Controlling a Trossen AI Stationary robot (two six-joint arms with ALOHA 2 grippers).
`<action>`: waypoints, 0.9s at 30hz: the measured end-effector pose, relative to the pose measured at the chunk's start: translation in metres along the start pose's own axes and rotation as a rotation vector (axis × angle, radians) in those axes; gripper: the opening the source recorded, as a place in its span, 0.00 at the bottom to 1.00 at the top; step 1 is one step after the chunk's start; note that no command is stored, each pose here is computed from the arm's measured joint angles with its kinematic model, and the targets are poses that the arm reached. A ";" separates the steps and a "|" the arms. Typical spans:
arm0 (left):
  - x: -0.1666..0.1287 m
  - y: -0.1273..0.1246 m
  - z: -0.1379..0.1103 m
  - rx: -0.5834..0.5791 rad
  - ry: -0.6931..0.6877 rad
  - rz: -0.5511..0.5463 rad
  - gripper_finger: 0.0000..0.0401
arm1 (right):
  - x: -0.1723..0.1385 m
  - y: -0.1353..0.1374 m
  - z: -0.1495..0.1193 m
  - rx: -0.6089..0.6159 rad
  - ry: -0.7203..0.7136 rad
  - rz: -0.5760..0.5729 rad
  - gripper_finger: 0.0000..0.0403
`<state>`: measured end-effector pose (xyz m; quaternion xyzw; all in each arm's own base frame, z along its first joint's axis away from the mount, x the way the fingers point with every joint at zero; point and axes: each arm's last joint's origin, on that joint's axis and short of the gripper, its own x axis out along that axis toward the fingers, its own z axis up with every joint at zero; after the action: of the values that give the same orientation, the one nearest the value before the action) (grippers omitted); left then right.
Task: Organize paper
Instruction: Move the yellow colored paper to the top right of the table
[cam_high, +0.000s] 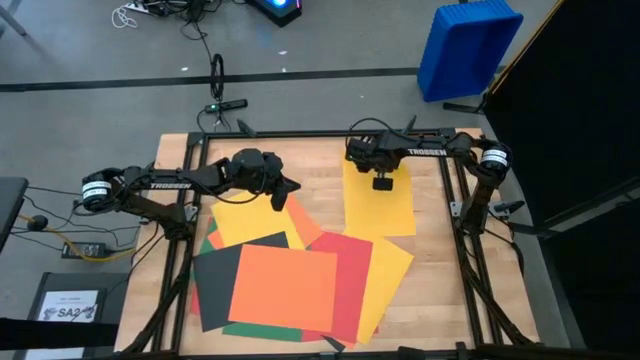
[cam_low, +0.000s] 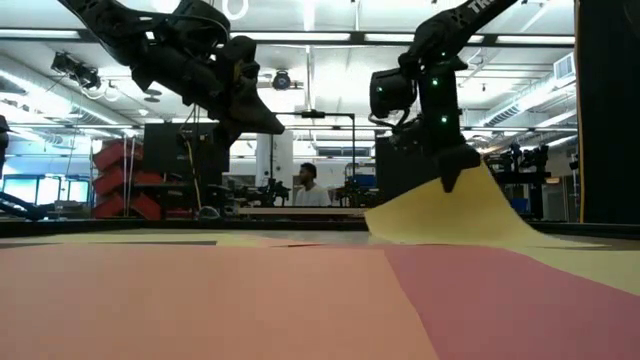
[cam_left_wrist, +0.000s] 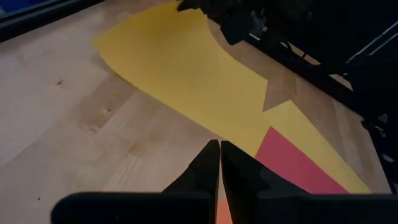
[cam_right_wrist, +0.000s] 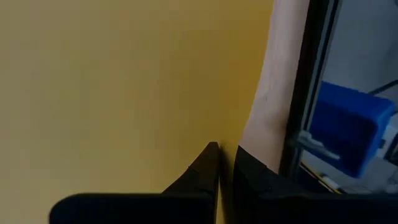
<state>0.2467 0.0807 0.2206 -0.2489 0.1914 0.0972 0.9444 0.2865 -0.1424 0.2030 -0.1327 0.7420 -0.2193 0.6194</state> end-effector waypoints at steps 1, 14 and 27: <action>0.000 0.000 0.000 0.000 0.000 0.000 0.00 | 0.001 -0.001 -0.002 -0.002 0.014 0.000 0.00; 0.000 0.000 -0.003 -0.004 0.029 0.009 0.00 | 0.035 -0.020 -0.026 0.107 0.151 0.038 0.00; 0.001 -0.003 -0.008 0.020 0.067 0.004 0.00 | 0.079 -0.027 -0.060 0.326 0.124 0.083 0.00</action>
<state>0.2460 0.0741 0.2152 -0.2421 0.2243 0.0891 0.9398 0.2103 -0.1936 0.1561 0.0140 0.7383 -0.3188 0.5942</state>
